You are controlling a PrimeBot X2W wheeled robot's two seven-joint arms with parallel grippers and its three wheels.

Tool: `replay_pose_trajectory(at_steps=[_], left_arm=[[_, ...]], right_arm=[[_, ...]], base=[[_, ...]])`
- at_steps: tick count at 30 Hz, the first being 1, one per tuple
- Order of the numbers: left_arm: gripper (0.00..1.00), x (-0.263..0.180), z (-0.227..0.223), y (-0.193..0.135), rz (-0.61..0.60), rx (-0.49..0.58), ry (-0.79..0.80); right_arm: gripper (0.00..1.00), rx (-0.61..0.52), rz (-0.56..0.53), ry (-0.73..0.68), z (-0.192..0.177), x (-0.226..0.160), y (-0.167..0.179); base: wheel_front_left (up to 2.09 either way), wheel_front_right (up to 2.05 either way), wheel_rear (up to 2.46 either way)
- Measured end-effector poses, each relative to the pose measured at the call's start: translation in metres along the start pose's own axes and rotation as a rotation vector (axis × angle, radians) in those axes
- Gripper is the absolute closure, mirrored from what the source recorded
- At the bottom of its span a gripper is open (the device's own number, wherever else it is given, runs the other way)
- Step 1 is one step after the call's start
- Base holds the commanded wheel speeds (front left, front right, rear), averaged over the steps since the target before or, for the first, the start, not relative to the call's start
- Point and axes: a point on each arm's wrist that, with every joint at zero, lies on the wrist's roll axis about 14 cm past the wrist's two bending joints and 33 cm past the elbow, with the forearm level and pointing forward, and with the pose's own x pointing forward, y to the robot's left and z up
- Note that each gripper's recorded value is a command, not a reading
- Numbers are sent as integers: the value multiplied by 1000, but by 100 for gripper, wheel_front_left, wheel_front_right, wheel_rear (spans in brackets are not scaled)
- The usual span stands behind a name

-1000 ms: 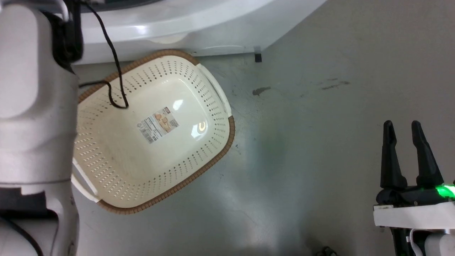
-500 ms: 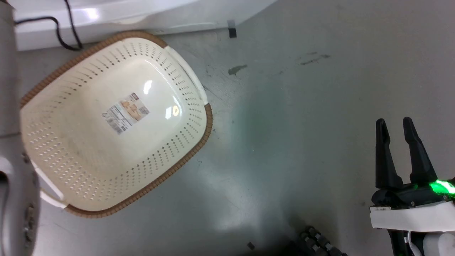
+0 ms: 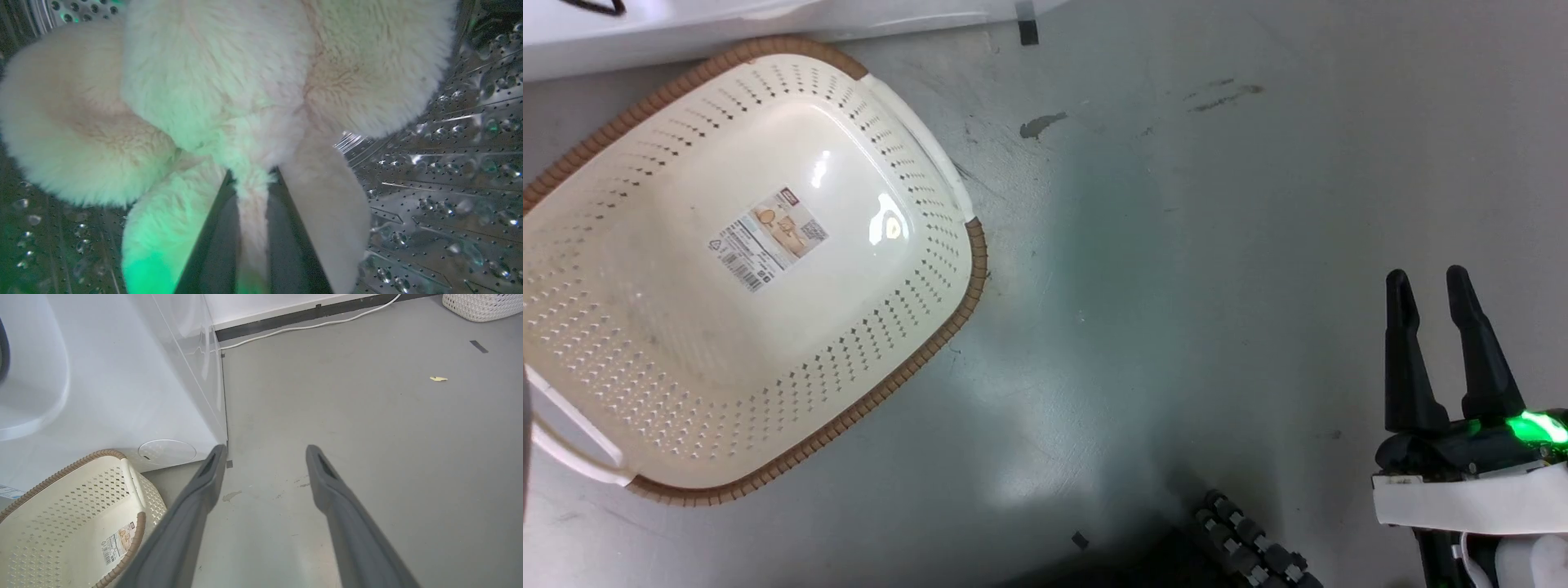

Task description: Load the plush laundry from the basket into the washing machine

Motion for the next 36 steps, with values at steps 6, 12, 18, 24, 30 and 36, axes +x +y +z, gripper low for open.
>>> replay_pose_trajectory(at_steps=[6, 12, 18, 24, 30, 36], left_arm=[[100, 5, -10, -3, -16, 1, 56], [60, 9, -21, -2, -7, -32, 114], [0, 11, -22, 0, -3, -35, 114], [0, 8, -29, 0, -1, -45, 127], [0, 4, -13, 1, -6, -55, 84], [0, -6, -5, 3, -8, -45, 70]], right_arm=[[0, -4, -3, 4, -2, 1, -1], [0, -6, -2, 5, -3, 3, -1], [0, -4, 4, 9, -5, 4, 1], [0, -3, 11, 9, -6, 6, 4], [0, -3, 40, -13, -1, 11, 12], [0, -1, 72, -51, 8, 17, 22]], base=[[0, 0, 0], [0, 0, 0], [0, 0, 0], [0, 0, 0], [0, 0, 0], [0, 0, 0]])
